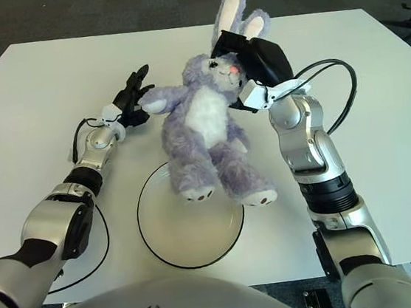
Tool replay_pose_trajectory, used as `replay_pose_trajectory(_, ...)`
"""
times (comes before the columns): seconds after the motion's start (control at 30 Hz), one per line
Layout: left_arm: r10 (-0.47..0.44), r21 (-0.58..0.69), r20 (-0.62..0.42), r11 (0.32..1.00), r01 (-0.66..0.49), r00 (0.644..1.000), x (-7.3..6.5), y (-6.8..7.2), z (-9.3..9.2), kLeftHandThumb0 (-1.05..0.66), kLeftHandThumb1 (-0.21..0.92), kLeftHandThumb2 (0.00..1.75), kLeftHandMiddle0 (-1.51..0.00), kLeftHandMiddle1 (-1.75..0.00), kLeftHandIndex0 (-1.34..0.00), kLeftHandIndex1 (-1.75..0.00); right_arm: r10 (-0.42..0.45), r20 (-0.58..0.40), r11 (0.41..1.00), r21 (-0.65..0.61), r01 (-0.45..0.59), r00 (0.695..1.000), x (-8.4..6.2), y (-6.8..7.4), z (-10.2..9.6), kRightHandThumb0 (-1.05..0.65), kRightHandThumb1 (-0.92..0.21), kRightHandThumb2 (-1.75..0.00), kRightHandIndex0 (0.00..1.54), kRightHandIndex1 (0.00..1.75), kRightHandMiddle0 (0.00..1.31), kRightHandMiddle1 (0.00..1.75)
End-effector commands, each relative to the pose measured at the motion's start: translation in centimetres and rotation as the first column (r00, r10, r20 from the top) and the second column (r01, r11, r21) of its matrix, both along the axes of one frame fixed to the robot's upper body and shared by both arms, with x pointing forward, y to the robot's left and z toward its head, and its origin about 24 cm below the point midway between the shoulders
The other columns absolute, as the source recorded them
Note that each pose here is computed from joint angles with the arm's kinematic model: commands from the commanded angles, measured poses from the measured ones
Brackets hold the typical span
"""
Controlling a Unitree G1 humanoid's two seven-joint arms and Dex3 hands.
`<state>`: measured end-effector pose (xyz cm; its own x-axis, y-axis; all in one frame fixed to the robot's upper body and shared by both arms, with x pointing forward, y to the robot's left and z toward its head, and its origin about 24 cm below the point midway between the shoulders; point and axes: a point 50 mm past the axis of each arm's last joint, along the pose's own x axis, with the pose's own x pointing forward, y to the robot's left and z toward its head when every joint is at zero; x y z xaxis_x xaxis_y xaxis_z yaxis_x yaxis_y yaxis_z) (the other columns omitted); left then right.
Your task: Put the doll into the plate.
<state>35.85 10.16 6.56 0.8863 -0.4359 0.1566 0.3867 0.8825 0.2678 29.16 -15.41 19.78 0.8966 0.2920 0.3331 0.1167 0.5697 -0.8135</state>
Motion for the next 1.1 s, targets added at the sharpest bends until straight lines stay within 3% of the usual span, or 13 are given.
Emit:
replay_pose_trajectory(0.0,0.000,-0.009,0.021,1.000,0.000,1.000,0.3,0.0,0.7,-0.65,0.92,0.69,-0.24,-0.48,0.00,-0.18,0.018,0.001,1.000,0.015,-0.018,1.000,-0.4,0.3,0.2,-0.01,0.17,-1.75,0.94,1.74,0.91,1.45)
replay_pose_trajectory(0.27,-0.002,-0.040,-0.003,0.999,0.002,1.000,0.4,-0.1,0.6,-0.60,0.92,0.67,-0.24,-0.49,0.00,-0.19,0.070,-0.037,0.997,0.047,-0.069,0.997,-0.7,0.8,0.0,-0.01,0.16,-1.75,0.93,1.75,0.90,1.47)
replay_pose_trajectory(0.5,-0.005,-0.043,-0.001,0.999,0.004,1.000,0.3,-0.1,0.6,-0.60,0.92,0.66,-0.25,-0.50,0.00,-0.21,0.121,-0.077,0.988,0.108,-0.113,0.990,-1.2,1.1,-0.3,-0.01,0.20,-1.75,0.95,1.75,0.98,1.36)
replay_pose_trajectory(0.7,0.003,-0.030,-0.004,1.000,-0.003,1.000,0.4,-0.1,0.5,-0.60,0.92,0.62,-0.24,-0.50,0.00,-0.25,0.201,-0.123,0.967,0.185,-0.177,0.972,-2.3,1.8,-0.7,-0.02,0.20,-1.74,0.95,1.75,1.01,1.31)
replay_pose_trajectory(1.07,0.025,0.013,0.009,1.000,-0.025,1.000,0.5,-0.1,0.6,-0.64,0.92,0.60,-0.21,-0.54,0.00,-0.32,0.254,-0.163,0.953,0.210,-0.218,0.953,-3.5,2.8,-1.0,-0.02,0.17,-1.69,0.93,1.75,1.01,1.27)
